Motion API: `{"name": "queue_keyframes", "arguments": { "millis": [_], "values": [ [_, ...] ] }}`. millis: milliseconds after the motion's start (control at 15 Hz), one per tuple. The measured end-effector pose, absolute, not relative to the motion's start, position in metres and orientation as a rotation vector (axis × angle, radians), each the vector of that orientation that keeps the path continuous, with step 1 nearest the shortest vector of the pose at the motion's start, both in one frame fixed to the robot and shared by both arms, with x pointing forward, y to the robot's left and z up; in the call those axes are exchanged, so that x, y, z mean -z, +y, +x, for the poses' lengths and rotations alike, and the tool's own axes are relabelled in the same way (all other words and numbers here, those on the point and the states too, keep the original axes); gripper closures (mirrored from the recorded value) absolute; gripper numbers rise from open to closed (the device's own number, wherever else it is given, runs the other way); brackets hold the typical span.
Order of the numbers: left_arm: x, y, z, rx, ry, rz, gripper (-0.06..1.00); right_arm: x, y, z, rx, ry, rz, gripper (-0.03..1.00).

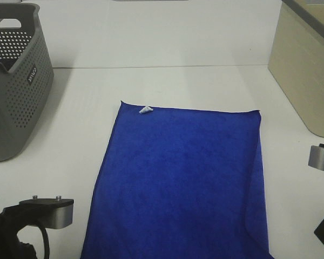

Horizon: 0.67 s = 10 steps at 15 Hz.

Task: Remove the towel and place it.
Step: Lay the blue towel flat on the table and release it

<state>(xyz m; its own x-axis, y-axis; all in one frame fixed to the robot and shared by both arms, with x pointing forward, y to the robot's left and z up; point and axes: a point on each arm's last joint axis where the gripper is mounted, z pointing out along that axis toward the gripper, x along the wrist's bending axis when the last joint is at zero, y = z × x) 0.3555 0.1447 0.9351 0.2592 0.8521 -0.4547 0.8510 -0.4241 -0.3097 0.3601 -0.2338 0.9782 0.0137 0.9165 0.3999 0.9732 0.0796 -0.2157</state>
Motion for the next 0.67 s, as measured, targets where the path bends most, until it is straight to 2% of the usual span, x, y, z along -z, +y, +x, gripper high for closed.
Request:
{"name": "queue_keyframes", "arguments": {
  "millis": [133, 400, 533, 667],
  "values": [
    [-0.935, 0.144, 0.356, -0.898, -1.692, -2.493, 0.94, -0.977, -0.235, 0.36, 0.16, -1.942, -1.864, 0.93],
    [-0.933, 0.156, 0.349, -0.854, -1.527, -2.473, 0.93, -0.974, -0.246, 0.361, 0.062, -2.048, -1.887, 0.81],
    [-0.932, 0.161, 0.346, -0.839, -1.469, -2.456, 0.81, -0.973, -0.249, 0.361, 0.035, -2.07, -1.897, 0.73],
    [-0.933, 0.159, 0.345, -0.87, -1.494, -2.446, 0.62, -0.973, -0.249, 0.361, 0.035, -2.068, -1.899, 0.59]
  ]
}}
